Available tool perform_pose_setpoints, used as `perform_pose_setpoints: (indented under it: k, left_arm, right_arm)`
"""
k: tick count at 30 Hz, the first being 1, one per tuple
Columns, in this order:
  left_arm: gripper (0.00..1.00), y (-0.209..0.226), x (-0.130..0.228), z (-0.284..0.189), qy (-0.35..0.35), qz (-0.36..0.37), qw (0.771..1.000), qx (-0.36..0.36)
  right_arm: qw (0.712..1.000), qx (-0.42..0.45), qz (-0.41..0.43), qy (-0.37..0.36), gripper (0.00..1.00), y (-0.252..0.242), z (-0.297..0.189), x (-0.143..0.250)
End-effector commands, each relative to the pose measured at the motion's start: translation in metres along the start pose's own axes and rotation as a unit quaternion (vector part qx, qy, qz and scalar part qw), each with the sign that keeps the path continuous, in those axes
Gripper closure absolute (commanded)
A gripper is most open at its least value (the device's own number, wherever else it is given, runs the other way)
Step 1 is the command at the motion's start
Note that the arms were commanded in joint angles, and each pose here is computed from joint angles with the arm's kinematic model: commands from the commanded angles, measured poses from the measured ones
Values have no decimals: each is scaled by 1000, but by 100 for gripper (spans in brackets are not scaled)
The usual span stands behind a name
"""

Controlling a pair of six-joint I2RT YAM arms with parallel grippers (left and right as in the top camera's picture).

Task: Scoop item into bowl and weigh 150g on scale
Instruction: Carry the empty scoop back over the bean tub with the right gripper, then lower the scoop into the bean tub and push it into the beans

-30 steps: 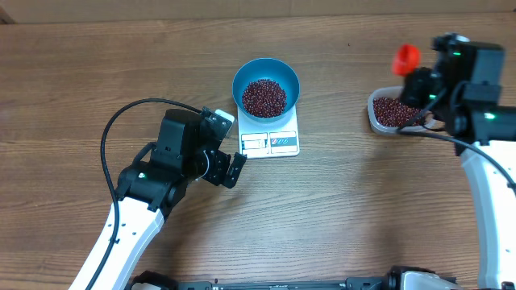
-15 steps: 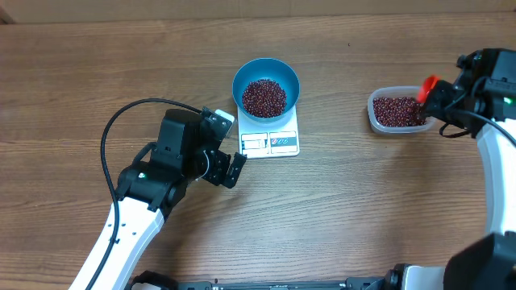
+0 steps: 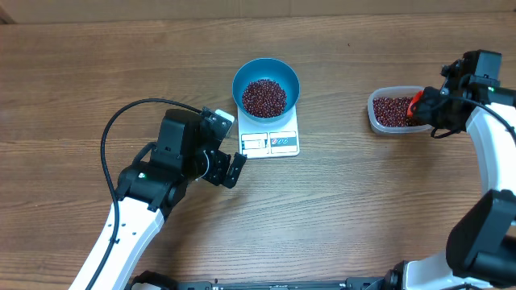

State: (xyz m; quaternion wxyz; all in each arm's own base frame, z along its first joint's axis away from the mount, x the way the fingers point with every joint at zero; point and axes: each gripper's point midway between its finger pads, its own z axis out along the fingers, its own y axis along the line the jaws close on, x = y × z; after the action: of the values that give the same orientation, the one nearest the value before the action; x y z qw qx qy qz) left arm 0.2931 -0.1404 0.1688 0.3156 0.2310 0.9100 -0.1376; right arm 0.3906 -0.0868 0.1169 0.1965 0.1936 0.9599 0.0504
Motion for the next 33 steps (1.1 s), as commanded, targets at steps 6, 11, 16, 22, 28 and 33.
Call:
perform_pose_setpoints:
  k: [6, 11, 16, 22, 28, 33]
  left_arm:
    - [0, 2, 2, 1, 1, 9, 1000, -3]
    - [0, 2, 2, 1, 1, 10, 1000, -3]
    - [0, 2, 2, 1, 1, 9, 1000, -3]
    - [0, 2, 2, 1, 1, 10, 1000, -3]
    - [0, 2, 2, 1, 1, 9, 1000, -3]
    - [0, 2, 2, 1, 1, 9, 1000, -3]
  right_arm:
    - [999, 22, -16, 17, 96, -10, 23, 1]
    - [999, 22, -23, 27, 96, -12, 31, 4]
    - [999, 11, -24, 28, 96, -8, 31, 4]
    - [999, -13, -37, 31, 96, 0, 31, 6]
    - [998, -28, -39, 34, 96, 6, 31, 7]
    - [997, -47, -51, 40, 96, 12, 30, 11]
